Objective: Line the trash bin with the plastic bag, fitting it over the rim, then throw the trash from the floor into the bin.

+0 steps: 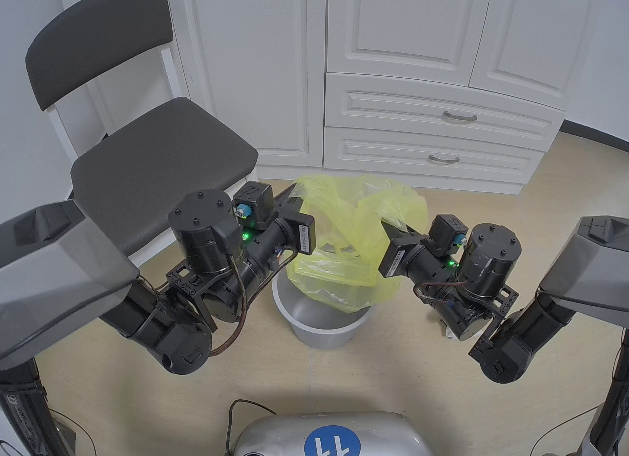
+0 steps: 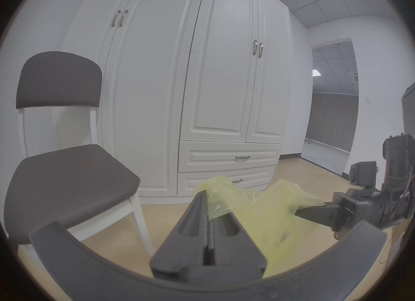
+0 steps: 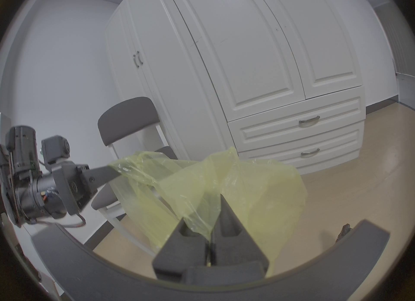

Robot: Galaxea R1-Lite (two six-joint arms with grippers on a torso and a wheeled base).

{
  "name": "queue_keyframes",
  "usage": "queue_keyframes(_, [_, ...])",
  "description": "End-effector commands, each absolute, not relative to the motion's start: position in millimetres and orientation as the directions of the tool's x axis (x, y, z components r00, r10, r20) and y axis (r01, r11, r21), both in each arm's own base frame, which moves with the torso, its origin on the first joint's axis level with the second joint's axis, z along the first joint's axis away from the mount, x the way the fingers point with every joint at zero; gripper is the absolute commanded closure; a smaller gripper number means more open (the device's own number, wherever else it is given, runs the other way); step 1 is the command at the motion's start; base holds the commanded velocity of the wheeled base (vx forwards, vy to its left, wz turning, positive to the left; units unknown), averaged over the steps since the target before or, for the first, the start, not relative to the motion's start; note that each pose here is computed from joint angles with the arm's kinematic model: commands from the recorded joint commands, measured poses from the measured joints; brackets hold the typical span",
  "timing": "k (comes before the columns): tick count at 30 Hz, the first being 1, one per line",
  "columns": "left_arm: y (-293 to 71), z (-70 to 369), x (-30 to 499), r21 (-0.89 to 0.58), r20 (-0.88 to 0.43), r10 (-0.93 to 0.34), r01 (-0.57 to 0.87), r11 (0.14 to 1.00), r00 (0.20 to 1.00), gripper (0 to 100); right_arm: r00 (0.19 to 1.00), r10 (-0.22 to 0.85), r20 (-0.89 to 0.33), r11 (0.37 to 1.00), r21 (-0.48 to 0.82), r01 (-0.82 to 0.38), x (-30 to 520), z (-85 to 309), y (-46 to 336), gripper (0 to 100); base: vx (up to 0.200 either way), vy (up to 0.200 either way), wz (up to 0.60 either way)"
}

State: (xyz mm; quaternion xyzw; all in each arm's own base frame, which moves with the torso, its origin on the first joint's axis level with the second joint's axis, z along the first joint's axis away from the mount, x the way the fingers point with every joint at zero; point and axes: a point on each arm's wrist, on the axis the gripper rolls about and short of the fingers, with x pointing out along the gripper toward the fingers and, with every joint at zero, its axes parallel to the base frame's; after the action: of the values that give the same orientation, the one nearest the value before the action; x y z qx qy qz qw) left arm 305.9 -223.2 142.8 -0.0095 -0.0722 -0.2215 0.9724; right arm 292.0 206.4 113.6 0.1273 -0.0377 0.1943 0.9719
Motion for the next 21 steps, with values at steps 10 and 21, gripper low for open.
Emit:
queue_keyframes(10, [-162.2, 156.6, 352.9, 0.032, 0.149, -0.246, 0.244, 0.969, 0.958, 100, 0.978, 0.204, 0.040, 0.970, 0.128, -0.207, 314.2, 127.4, 151.7, 100, 0.000, 0.000, 0.00])
queue_keyframes(21, [-143.7, 152.3, 363.7, 0.052, 0.060, -0.179, 0.176, 0.983, 0.982, 100, 0.994, 0.053, -0.100, 0.998, -0.024, -0.056, 319.0, 107.8, 138.7, 100, 0.000, 0.000, 0.00])
